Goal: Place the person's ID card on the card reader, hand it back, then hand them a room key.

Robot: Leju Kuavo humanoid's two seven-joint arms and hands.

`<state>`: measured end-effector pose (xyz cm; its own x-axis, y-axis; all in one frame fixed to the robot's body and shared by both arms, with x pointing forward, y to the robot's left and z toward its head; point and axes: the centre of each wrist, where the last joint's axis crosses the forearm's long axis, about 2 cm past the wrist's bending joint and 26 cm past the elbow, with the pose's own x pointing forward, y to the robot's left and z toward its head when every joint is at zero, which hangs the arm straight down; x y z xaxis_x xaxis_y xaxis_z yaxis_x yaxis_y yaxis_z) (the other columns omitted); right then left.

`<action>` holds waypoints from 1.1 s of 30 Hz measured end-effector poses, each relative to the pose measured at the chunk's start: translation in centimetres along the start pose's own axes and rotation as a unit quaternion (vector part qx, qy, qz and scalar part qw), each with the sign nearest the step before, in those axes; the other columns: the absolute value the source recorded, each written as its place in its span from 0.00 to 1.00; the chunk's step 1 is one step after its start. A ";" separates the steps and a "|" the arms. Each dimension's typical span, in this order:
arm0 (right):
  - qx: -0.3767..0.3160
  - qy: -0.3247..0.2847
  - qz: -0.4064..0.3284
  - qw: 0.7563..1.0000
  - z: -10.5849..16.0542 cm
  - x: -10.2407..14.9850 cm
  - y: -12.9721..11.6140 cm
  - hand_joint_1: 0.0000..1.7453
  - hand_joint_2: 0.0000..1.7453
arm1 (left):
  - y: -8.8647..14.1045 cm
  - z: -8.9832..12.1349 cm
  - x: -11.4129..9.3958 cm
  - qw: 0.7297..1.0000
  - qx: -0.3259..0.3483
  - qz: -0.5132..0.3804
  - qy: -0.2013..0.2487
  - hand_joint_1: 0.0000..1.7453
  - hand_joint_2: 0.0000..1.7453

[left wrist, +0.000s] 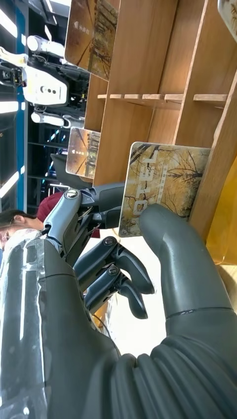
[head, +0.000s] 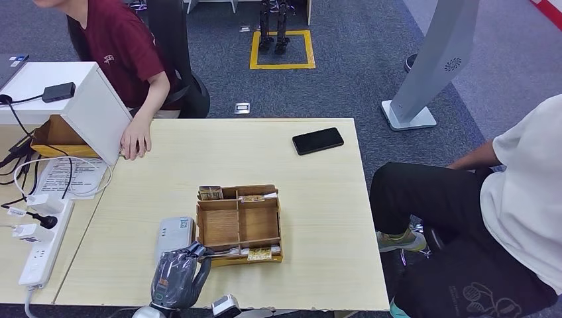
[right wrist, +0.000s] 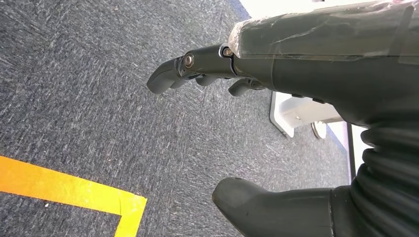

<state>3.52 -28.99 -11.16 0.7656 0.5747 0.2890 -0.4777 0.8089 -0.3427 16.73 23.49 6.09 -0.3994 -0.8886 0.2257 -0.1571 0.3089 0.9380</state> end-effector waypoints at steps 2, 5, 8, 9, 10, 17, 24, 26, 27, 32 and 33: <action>0.000 0.000 0.000 1.000 0.0 0.0 0.0 0.00 1.00 | 0.0 0.0 -0.1 1.000 -0.001 0.009 0.001 1.00 1.00; 0.000 -0.001 0.000 1.000 0.0 0.0 0.0 0.00 1.00 | 0.2 -0.2 -0.2 0.999 -0.005 0.042 -0.004 1.00 1.00; 0.001 -0.004 0.001 1.000 0.0 0.1 0.0 0.00 1.00 | 1.4 -1.6 -1.0 0.994 -0.004 0.102 -0.026 1.00 1.00; 0.001 -0.005 0.001 1.000 0.0 0.1 0.0 0.00 1.00 | 2.3 -2.5 -1.5 0.992 0.000 0.124 -0.038 1.00 1.00; 0.002 -0.006 0.002 1.000 -0.1 0.2 -0.1 0.00 1.00 | 3.3 -3.6 -2.1 0.988 0.007 0.142 -0.052 1.00 1.00; 0.005 -0.012 0.009 1.000 -0.4 1.0 -0.5 0.00 1.00 | 21.4 -17.9 -10.7 0.984 0.095 0.121 -0.092 1.00 1.00; 0.011 -0.005 0.011 1.000 -0.3 1.2 -0.3 0.00 1.00 | 32.0 -20.7 -14.4 0.977 0.195 0.065 -0.062 1.00 1.00; 0.012 -0.009 0.010 1.000 -0.3 1.3 -0.2 0.00 1.00 | 32.5 -20.6 -15.0 0.977 0.201 0.060 -0.050 1.00 1.00; 0.012 -0.011 0.010 1.000 -0.3 1.3 -0.2 0.00 1.00 | 32.5 -20.5 -15.2 0.977 0.202 0.056 -0.045 1.00 1.00; 0.013 -0.013 0.011 1.000 -0.4 1.3 -0.2 0.00 1.00 | 32.7 -20.7 -15.8 0.976 0.218 0.016 -0.006 1.00 1.00; 0.014 -0.013 0.011 1.000 -0.4 1.3 -0.2 0.00 1.00 | 32.8 -20.8 -15.9 0.975 0.221 0.008 0.003 1.00 1.00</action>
<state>4.76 -28.41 -11.03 0.7430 0.5958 0.3049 -0.5069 0.7984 -0.3249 36.75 40.74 38.76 -0.4005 -0.8836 0.2424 -0.5258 0.4383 0.7290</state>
